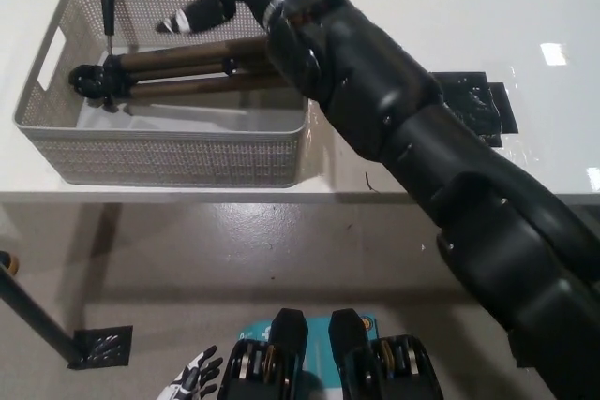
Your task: The robot uses its right hand to pick the tripod on the desk and places it into a rectangular container on the left.
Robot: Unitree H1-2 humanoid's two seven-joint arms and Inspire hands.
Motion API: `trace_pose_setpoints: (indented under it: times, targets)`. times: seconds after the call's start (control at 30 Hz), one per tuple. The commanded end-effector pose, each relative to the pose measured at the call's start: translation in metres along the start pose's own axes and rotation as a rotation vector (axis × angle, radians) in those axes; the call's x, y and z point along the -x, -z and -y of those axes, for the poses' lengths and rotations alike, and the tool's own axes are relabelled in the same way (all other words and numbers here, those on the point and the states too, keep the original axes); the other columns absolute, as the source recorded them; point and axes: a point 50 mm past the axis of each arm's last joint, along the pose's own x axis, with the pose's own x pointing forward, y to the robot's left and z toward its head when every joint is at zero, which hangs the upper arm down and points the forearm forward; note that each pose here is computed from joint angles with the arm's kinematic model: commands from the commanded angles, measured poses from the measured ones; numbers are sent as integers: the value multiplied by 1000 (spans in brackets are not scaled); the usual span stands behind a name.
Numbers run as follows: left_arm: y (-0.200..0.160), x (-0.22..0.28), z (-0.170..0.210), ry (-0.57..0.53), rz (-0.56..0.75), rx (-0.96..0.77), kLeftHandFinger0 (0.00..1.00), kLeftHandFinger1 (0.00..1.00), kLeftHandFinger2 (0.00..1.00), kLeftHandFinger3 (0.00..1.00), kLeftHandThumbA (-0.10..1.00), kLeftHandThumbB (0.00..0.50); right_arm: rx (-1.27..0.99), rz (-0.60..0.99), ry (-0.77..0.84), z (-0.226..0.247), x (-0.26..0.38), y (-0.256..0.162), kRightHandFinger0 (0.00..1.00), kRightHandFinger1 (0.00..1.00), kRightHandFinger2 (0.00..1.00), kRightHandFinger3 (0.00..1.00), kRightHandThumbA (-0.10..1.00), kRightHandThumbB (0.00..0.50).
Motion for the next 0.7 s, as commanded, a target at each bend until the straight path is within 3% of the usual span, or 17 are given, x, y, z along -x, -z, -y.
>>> trace_pose_setpoints:
  times: [0.0,0.03,0.07,0.13,0.17,0.23,0.27,0.3,0.33,0.5,0.57,0.67]
  targets:
    - [-10,-11,1,1,59,-40,1000,1000,1000,1000,1000,500,-841,507,441,262,15,-114,1000,1000,1000,1000,1000,390]
    - [-11,-12,0,1,62,-38,1000,1000,1000,1000,1000,500,-903,563,501,278,28,-111,1000,1000,1000,1000,1000,354]
    - [-12,-10,-1,2,64,-37,1000,1000,1000,1000,1000,500,-989,602,571,296,48,-101,1000,1000,1000,1000,1000,387]
    - [-12,-10,0,3,65,-40,1000,1000,1000,1000,1000,500,-945,641,669,318,86,-76,1000,1000,1000,1000,1000,364]
    - [-12,-10,-1,0,64,-41,1000,1000,1000,1000,1000,500,-919,645,717,324,109,-62,1000,1000,1000,1000,1000,390]
    - [-12,-8,-5,-5,65,-45,1000,1000,1000,1000,1000,500,-864,631,826,327,149,-39,1000,1000,1000,1000,1000,378]
    - [-12,-8,-5,-8,65,-45,1000,1000,1000,1000,1000,500,-829,627,853,325,166,-28,1000,1000,1000,1000,1000,398]
    - [-13,-7,-7,-10,67,-44,1000,1000,1000,1000,1000,500,-808,612,896,316,200,-9,1000,1000,1000,1000,1000,440]
    - [-13,-8,-8,-12,68,-44,1000,1000,1000,1000,1000,500,-808,613,910,311,214,-2,1000,1000,1000,1000,1000,388]
    - [-16,-14,-13,-25,79,-40,1000,1000,1000,1000,1000,500,-696,511,990,258,329,35,1000,1000,1000,1000,1000,386]
    - [-18,-18,-16,-31,84,-36,1000,1000,1000,1000,1000,500,-714,460,1007,226,370,38,1000,1000,1000,1000,1000,410]
    - [-25,-25,-21,-37,105,-31,1000,1000,1000,1000,1000,500,-735,395,994,178,414,39,1000,1000,1000,1000,1000,390]
